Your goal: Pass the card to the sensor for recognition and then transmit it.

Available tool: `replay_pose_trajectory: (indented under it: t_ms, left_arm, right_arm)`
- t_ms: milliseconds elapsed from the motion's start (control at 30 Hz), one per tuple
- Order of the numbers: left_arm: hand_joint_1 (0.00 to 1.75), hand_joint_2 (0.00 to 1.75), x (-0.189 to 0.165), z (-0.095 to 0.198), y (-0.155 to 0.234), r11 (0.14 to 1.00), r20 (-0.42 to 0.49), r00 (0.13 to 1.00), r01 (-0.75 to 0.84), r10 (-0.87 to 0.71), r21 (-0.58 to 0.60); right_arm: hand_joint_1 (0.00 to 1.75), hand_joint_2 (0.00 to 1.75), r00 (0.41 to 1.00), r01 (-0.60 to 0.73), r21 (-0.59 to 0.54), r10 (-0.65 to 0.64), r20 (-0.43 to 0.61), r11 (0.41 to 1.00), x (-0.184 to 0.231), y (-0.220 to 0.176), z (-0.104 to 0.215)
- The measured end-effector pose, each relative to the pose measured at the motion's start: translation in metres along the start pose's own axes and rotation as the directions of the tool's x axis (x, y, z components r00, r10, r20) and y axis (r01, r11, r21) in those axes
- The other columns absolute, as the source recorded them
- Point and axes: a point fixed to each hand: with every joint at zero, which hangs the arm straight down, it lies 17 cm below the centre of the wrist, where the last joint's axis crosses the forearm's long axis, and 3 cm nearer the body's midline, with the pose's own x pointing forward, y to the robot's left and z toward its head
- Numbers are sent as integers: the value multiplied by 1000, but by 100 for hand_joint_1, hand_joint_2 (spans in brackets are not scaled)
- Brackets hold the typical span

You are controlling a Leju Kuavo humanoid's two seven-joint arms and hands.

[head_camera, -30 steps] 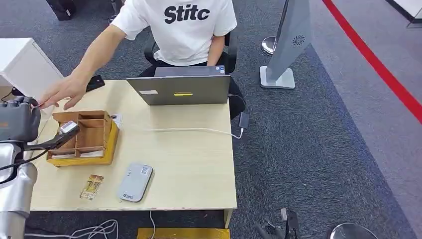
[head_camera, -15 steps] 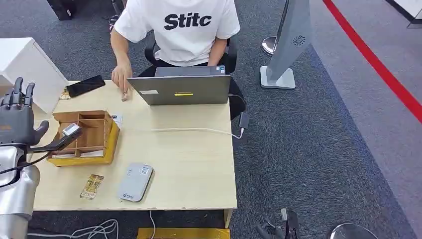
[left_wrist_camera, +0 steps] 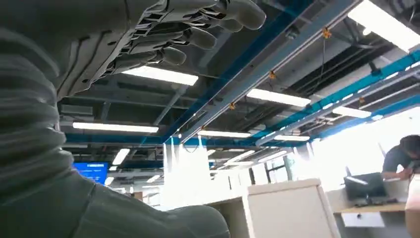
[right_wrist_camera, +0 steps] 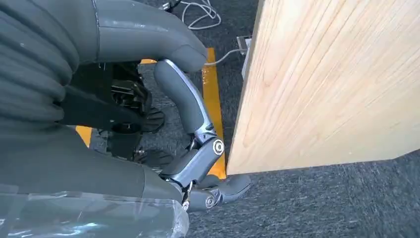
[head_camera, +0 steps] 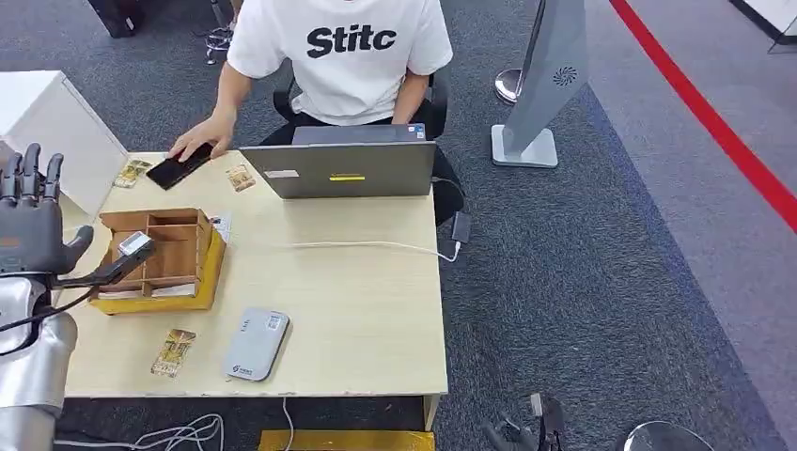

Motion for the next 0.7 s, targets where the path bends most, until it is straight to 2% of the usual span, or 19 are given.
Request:
replay_pose_trajectory:
  t_ms: [133,267,333,400,467,600,700]
  left_arm:
    - [0,175,16,18,30,981,9,989,-150,150,121]
    - [0,175,23,63,72,870,0,906,-406,423,279]
    - [0,175,18,98,63,787,-69,811,-539,581,301]
    - [0,175,-2,160,43,709,-161,708,-606,688,361]
    - [0,175,-8,214,25,701,-255,659,-608,707,373]
    - [0,175,-18,269,4,738,-377,634,-583,675,340]
    - [0,175,-27,289,-4,718,-429,578,-600,694,354]
  right_arm:
    - [0,175,1000,13,-14,-13,9,1000,-1,-3,2]
    - [0,175,999,44,-46,-42,30,998,-3,-13,6]
    - [0,175,994,96,-77,-92,57,992,-5,-23,12]
    - [0,175,983,171,-114,-161,93,979,-10,-40,23]
    - [0,175,976,206,-149,-193,97,967,-21,-56,34]
    - [0,175,968,242,-187,-225,108,952,-24,-72,39]
    - [0,175,966,251,-199,-233,109,947,-24,-77,41]
